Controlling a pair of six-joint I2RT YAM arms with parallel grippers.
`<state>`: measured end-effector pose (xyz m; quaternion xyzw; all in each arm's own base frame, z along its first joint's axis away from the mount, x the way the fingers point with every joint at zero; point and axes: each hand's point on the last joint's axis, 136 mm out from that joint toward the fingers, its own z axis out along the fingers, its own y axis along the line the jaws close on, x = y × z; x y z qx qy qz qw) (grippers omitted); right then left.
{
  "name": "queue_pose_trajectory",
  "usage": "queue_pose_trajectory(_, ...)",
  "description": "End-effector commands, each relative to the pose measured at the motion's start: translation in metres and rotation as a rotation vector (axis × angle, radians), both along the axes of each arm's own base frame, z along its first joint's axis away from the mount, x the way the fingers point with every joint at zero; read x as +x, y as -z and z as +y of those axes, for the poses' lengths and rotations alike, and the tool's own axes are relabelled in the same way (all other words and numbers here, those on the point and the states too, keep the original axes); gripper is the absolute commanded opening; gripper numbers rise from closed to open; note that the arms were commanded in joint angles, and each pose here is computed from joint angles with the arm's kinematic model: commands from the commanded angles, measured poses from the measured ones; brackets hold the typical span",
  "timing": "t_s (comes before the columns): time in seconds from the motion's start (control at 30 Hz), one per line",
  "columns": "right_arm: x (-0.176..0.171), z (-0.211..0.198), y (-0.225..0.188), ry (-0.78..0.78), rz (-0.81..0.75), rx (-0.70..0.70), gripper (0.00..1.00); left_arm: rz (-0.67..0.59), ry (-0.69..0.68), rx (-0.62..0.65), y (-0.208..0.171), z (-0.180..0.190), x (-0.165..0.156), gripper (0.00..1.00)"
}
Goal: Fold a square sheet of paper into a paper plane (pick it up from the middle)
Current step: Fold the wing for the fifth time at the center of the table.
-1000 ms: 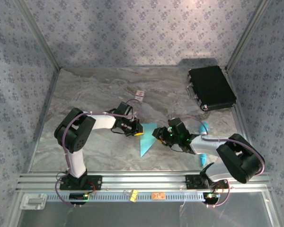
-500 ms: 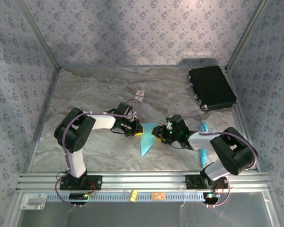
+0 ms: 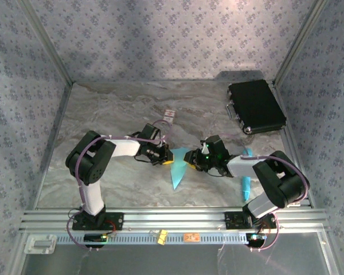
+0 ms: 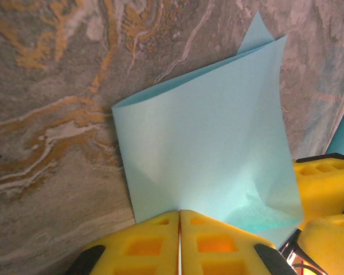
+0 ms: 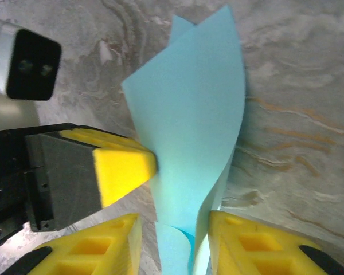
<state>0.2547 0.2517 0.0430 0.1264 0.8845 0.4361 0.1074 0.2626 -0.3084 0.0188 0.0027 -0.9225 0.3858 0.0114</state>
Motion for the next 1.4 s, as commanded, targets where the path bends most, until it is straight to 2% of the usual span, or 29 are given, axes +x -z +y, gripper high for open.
queue_pose_trajectory(0.0, -0.004, -0.008, 0.006, 0.017, 0.033, -0.039, 0.38, 0.023, -0.034, 0.069, 0.012, 0.015, -0.001, 0.10)
queue_pose_trajectory(0.3, 0.005, -0.003, -0.002, -0.035, -0.028, 0.007, 0.35, 0.021, -0.032, 0.066, 0.011, 0.014, -0.001, 0.10)
queue_pose_trajectory(1.07, 0.019, 0.000, 0.002, -0.111, -0.036, 0.051, 0.34, 0.014, -0.028, 0.057, 0.008, 0.011, -0.001, 0.10)
queue_pose_trajectory(1.37, 0.021, 0.006, 0.001, -0.170, -0.052, 0.065, 0.28, 0.010, -0.021, 0.053, 0.006, 0.011, -0.001, 0.11)
